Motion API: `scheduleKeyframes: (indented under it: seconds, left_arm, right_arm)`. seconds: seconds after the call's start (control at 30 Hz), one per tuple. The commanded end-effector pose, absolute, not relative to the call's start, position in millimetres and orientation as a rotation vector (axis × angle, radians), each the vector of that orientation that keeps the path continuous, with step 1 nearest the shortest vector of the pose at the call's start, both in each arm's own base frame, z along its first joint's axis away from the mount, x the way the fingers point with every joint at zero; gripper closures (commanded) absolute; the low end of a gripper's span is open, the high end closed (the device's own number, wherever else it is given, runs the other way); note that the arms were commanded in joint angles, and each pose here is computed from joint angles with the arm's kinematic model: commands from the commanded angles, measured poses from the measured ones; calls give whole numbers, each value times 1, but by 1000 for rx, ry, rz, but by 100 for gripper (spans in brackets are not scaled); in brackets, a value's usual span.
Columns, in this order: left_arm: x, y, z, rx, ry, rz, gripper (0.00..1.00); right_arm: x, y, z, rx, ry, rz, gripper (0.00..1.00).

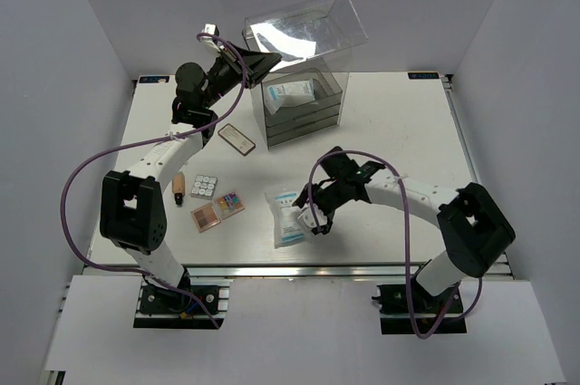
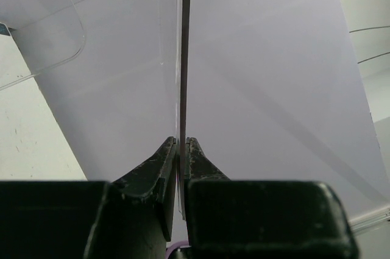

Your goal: Organize the makeup

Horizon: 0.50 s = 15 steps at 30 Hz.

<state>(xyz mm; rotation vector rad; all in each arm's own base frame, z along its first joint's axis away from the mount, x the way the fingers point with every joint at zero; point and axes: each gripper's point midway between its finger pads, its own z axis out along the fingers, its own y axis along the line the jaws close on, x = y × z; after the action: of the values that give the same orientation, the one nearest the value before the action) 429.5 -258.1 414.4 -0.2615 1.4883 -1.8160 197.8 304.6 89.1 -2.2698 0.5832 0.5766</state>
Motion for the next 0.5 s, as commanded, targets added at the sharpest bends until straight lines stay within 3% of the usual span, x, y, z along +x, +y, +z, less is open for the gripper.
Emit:
scheduleKeyframes:
  seconds: [0.0,0.33,0.47]
  left_arm:
    - [422,-253,434,-238,1426,-1836,94]
    - [421,-253,431,-243,1433,-1841,94]
    - [420,-253,429,-247,1437,-1842,94]
  right_arm:
    - [211,323,83,-2301,516,469,34]
    - [213,325,45,-2433,440,412,39]
    - [209,325,34,-2469,428,427,47]
